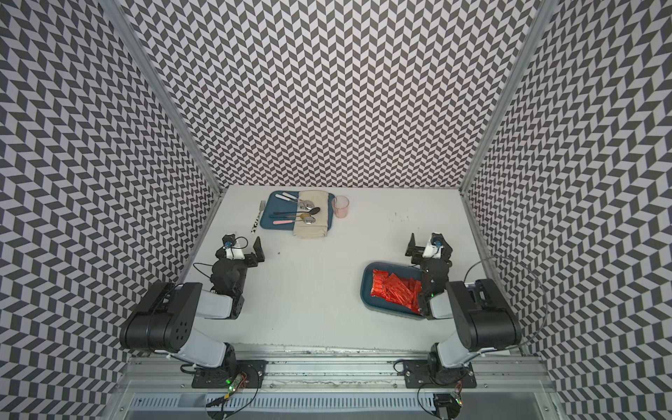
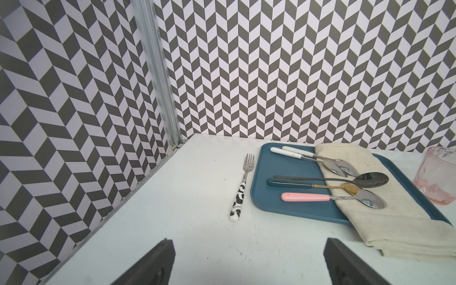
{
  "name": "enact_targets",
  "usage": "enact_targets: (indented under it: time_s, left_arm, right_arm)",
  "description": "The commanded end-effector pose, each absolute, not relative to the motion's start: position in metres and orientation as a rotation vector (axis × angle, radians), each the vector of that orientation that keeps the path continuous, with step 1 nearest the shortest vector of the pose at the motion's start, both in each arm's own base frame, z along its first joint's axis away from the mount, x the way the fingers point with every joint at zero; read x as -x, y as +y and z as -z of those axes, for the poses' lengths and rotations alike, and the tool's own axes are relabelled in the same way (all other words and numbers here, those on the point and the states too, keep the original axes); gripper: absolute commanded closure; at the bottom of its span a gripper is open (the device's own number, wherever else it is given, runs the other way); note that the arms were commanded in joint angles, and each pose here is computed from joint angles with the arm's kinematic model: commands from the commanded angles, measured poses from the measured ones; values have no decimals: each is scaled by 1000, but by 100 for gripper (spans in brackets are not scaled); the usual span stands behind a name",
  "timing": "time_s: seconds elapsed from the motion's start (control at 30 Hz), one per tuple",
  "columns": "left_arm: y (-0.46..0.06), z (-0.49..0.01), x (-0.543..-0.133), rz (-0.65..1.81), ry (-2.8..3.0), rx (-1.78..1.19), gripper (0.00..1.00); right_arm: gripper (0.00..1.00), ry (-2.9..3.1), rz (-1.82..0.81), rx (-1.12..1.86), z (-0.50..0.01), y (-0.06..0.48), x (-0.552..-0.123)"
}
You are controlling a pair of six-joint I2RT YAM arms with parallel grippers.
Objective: Take the tea bags out of the storage box
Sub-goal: Pick up the storage box at the center of the board.
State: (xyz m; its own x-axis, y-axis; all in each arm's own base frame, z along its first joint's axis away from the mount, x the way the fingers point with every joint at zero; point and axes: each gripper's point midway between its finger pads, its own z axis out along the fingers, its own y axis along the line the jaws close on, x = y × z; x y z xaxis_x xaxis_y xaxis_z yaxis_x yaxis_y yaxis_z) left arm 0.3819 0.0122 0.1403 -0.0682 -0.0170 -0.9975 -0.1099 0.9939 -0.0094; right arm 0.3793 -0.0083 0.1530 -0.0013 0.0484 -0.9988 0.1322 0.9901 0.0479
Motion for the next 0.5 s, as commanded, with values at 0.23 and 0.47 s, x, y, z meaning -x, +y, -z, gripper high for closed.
enact_targets:
  time_s: [0.23, 0.47]
  left_arm:
    - [10, -143, -383, -65, 1631, 89, 0]
    - [6, -165, -378, -135, 1596, 92, 0]
  right_arm:
    - [1, 1534, 58, -142, -161, -8, -378]
    - [1, 1520, 97, -211, -167, -19, -376]
